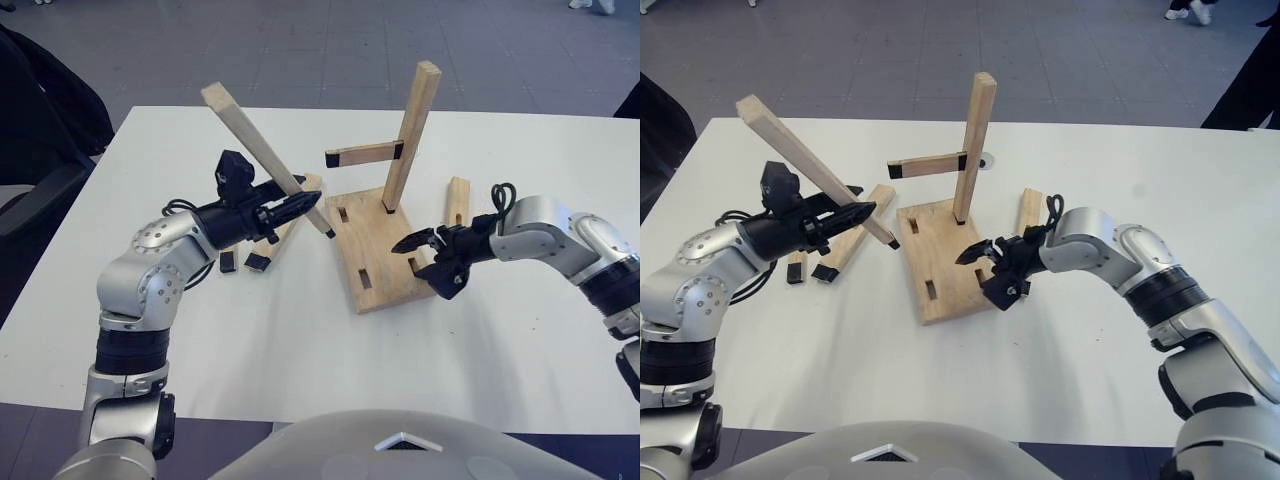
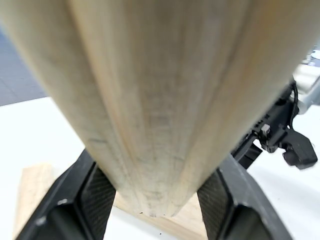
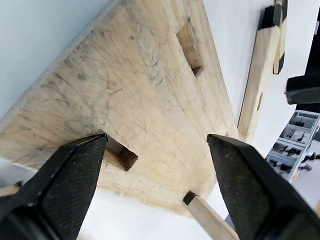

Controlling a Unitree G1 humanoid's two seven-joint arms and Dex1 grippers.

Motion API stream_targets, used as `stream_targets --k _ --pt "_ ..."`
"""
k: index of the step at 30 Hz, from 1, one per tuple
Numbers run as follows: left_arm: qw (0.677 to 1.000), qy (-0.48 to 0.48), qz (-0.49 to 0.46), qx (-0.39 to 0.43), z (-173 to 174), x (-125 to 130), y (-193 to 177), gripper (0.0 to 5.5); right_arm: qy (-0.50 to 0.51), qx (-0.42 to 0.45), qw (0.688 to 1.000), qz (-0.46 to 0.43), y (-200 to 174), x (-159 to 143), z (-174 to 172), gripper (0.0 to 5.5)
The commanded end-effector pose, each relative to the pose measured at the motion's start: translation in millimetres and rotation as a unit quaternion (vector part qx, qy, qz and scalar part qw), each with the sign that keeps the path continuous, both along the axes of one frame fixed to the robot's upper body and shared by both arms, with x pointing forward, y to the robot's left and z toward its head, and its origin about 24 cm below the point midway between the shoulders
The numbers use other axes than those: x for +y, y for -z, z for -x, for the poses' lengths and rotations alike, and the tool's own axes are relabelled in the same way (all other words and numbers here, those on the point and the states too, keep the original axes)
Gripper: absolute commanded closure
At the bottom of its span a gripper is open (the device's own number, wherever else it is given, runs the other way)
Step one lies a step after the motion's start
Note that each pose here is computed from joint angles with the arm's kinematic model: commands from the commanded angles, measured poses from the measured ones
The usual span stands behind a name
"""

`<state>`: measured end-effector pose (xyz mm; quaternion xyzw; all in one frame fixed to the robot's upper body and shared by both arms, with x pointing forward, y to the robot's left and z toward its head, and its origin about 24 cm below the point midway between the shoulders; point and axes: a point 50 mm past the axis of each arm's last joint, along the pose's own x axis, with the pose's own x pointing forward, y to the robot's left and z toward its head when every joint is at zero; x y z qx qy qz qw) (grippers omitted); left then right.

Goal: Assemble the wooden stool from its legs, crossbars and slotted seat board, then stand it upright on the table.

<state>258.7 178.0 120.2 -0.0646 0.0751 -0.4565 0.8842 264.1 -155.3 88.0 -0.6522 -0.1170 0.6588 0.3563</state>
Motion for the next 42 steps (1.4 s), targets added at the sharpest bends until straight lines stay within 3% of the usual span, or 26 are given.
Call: stream_targets --k 1,19,42 --pt "1.000 0.004 -0.006 -0.013 2.6 0.7 13.3 3.40 -0.021 0.048 0.991 0.121 39.0 -43.5 24.8 1.80" --pt "0.996 -0.017 0.043 -0.074 -27.4 -17.0 41.1 3.40 -0.050 0.018 0.994 0.093 36.9 -39.5 22.4 1.80" --pt "0.999 0.032 -0.010 -0.015 -31.9 -23.0 67.5 3.44 -0.035 0.018 0.996 0.077 38.8 -32.2 22.3 1.80"
